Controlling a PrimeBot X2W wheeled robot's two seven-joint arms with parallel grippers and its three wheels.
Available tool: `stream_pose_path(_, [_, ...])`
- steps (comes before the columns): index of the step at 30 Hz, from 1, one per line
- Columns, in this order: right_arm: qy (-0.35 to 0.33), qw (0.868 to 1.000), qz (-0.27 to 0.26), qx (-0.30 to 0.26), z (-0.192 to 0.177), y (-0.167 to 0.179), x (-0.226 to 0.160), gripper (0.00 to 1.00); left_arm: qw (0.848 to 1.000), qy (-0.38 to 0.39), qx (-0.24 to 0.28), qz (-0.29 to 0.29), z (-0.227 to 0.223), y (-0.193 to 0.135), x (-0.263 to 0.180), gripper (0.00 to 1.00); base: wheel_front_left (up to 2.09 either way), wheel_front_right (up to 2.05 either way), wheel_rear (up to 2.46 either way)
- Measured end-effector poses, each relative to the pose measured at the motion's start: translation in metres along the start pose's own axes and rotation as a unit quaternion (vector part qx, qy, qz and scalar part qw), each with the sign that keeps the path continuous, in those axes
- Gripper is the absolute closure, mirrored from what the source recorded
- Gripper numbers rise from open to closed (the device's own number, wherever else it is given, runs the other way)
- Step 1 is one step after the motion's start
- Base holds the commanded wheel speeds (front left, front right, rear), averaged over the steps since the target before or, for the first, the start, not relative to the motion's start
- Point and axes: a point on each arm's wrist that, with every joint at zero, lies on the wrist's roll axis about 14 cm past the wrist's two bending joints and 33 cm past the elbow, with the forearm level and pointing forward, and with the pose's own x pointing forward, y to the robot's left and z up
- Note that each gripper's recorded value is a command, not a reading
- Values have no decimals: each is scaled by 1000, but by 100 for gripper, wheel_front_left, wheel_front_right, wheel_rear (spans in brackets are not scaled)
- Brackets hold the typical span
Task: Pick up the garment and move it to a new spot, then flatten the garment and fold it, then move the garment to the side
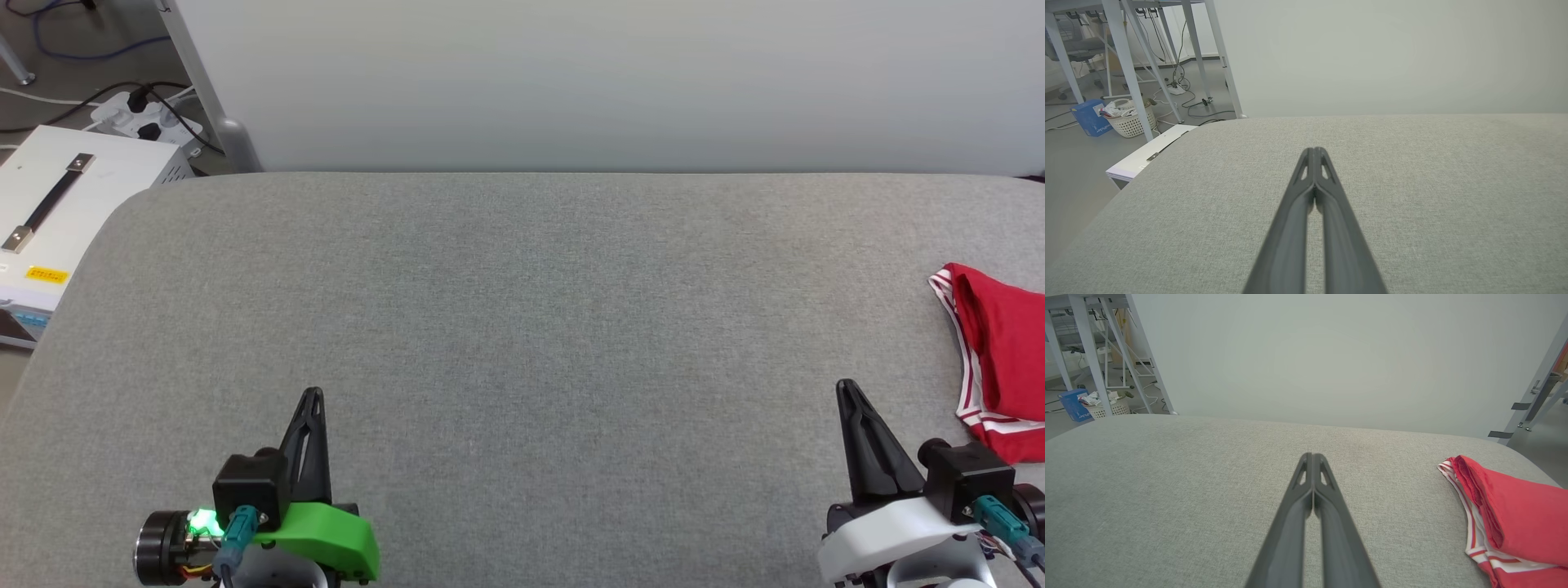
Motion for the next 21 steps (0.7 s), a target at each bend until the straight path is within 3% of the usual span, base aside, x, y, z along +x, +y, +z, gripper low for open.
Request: stream_pose_path(21, [14, 1000, 2, -11, -1, 1, 1, 100, 1000, 10, 4, 3, 1, 1, 2, 100, 0, 0, 0])
